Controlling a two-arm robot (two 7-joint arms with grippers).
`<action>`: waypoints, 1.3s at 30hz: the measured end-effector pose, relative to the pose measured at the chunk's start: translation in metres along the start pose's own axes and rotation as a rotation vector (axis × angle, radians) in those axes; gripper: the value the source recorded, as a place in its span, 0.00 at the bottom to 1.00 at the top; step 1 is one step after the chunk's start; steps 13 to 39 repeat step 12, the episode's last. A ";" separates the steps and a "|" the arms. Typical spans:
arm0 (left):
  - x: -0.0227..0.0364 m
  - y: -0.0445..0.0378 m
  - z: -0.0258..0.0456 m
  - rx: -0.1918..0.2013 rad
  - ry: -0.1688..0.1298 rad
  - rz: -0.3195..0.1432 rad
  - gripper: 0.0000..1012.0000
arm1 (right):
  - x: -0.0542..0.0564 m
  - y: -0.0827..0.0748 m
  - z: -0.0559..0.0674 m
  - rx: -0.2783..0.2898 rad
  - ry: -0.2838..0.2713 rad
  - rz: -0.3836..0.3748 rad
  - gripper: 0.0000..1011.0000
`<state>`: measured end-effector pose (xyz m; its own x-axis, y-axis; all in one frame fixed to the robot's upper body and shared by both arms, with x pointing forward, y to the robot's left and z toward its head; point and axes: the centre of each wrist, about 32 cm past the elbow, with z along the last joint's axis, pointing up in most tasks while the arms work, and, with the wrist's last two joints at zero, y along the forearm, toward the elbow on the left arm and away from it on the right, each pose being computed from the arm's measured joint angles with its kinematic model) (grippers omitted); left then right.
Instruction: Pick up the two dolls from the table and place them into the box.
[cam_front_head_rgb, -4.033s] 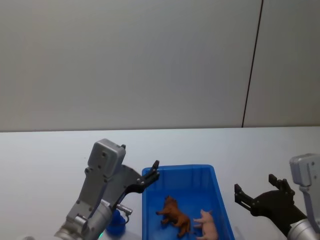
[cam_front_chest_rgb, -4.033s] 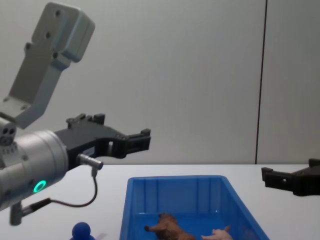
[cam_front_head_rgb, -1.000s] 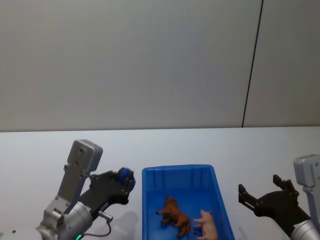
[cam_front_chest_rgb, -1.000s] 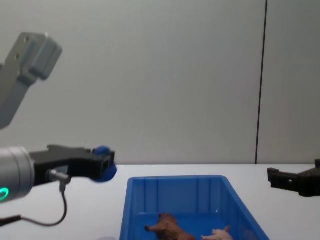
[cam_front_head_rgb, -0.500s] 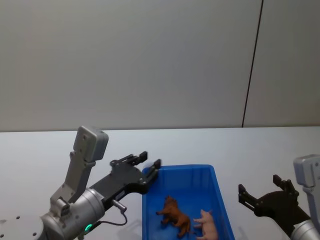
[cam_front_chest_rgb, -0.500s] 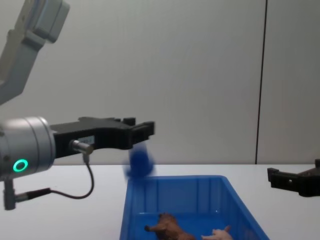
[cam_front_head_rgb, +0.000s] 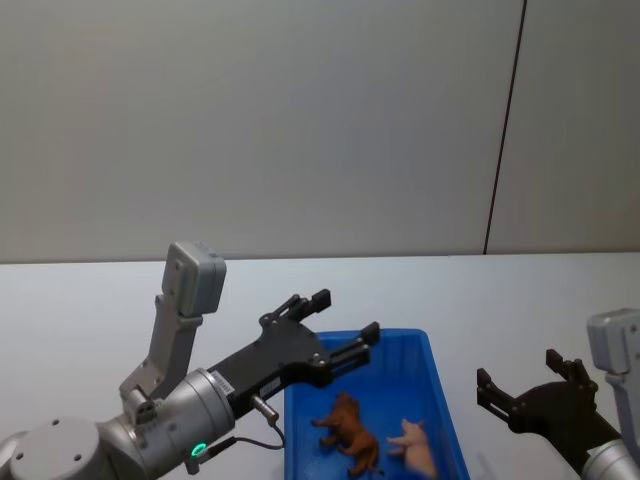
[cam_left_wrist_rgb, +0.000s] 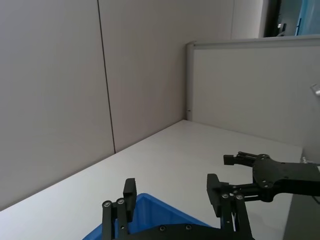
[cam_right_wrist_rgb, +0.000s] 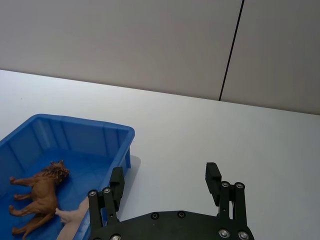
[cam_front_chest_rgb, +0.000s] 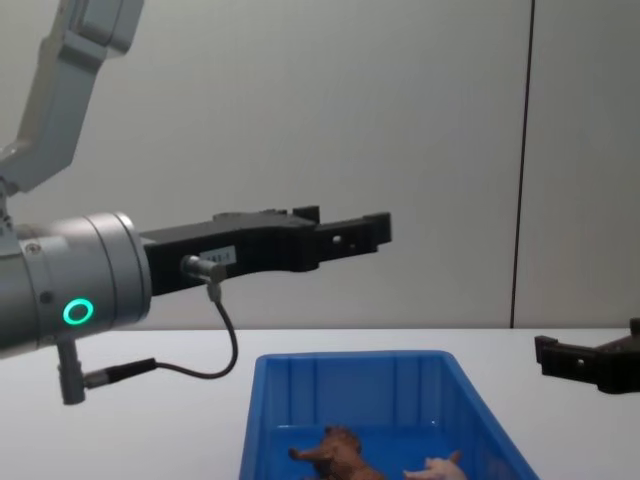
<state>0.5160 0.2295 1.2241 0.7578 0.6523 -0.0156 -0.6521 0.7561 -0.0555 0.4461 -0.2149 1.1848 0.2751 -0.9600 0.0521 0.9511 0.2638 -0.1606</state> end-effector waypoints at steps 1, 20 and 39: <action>0.0000 -0.0004 -0.0001 -0.003 0.002 -0.005 0.87 | 0.000 0.000 0.000 0.000 0.000 0.000 0.99; -0.0003 -0.0049 0.0000 -0.029 0.021 -0.053 0.99 | 0.000 0.000 0.000 0.000 0.000 0.000 0.99; -0.0003 -0.0049 0.0000 -0.029 0.021 -0.053 0.99 | 0.000 0.000 0.000 0.000 0.000 0.000 0.99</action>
